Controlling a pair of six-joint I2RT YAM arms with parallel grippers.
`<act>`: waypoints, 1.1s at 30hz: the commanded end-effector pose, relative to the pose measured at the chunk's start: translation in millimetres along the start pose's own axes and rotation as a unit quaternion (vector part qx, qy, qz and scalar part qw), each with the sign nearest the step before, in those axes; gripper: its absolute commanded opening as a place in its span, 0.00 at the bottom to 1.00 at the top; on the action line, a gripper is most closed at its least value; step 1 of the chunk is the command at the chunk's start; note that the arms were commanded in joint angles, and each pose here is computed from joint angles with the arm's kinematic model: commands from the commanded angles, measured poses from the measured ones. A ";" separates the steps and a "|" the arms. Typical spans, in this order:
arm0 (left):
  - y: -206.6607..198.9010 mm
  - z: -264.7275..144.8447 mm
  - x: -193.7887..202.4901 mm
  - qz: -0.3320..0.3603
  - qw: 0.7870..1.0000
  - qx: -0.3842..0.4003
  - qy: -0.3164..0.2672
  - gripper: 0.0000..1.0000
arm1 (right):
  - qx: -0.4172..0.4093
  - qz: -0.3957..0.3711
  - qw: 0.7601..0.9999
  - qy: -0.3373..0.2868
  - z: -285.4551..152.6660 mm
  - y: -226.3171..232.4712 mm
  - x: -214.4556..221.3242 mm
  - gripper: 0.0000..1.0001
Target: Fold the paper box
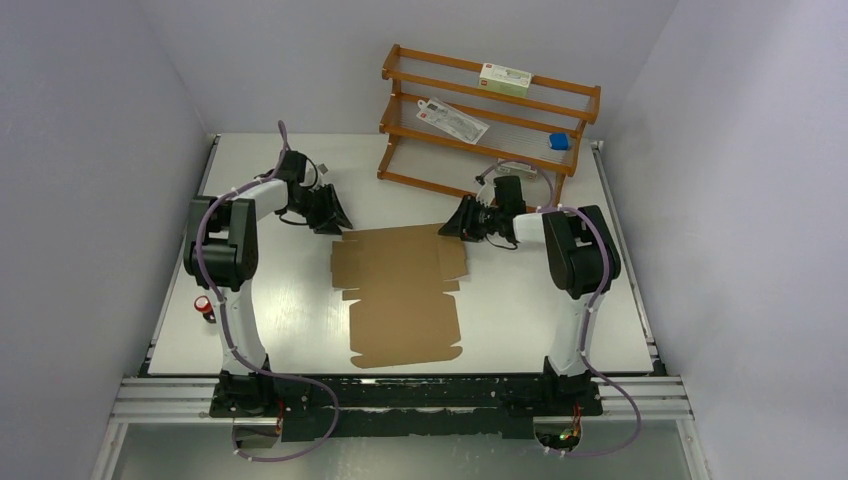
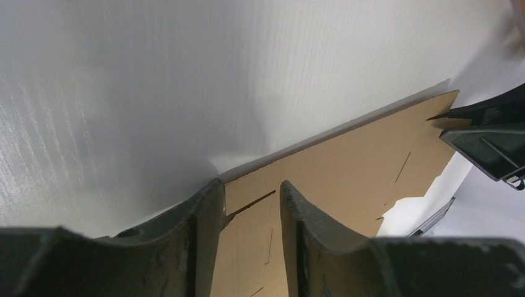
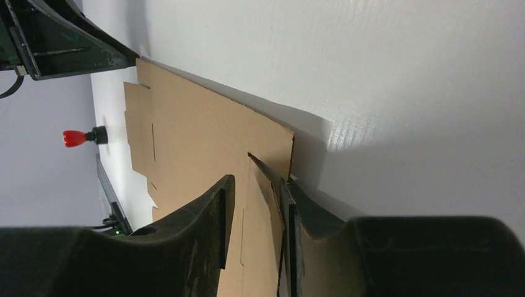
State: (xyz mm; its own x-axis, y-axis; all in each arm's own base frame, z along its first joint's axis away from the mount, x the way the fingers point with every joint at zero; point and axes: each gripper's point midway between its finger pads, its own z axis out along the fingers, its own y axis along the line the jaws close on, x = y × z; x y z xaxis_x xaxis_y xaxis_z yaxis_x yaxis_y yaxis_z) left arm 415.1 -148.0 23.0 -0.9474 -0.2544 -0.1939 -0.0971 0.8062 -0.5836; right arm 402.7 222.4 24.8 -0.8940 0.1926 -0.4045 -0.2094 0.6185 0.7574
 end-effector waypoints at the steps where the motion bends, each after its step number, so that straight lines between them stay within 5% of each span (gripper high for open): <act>1: -6.2 2.2 11.2 -0.003 1.000 0.014 0.021 0.42 | -0.001 -0.005 1.000 0.001 8.1 2.0 -4.4 0.37; 17: 7.7 0.5 14.1 0.007 1.000 -0.023 0.017 0.40 | 0.053 -0.006 0.998 -0.020 1.6 -22.2 -21.0 0.49; 33: 8.4 21.9 22.1 0.000 0.999 -0.003 0.039 0.48 | 0.041 0.007 0.999 0.005 9.1 -32.2 0.2 0.44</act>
State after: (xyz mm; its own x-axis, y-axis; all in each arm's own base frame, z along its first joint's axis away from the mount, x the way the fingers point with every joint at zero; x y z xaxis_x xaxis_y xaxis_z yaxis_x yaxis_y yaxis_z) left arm 409.0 -151.7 20.2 -0.9546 -0.2332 -0.1855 -0.0830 0.8060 -0.5861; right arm 428.8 213.7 26.2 -0.8704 0.2130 -0.4439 -0.2101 0.6546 0.7262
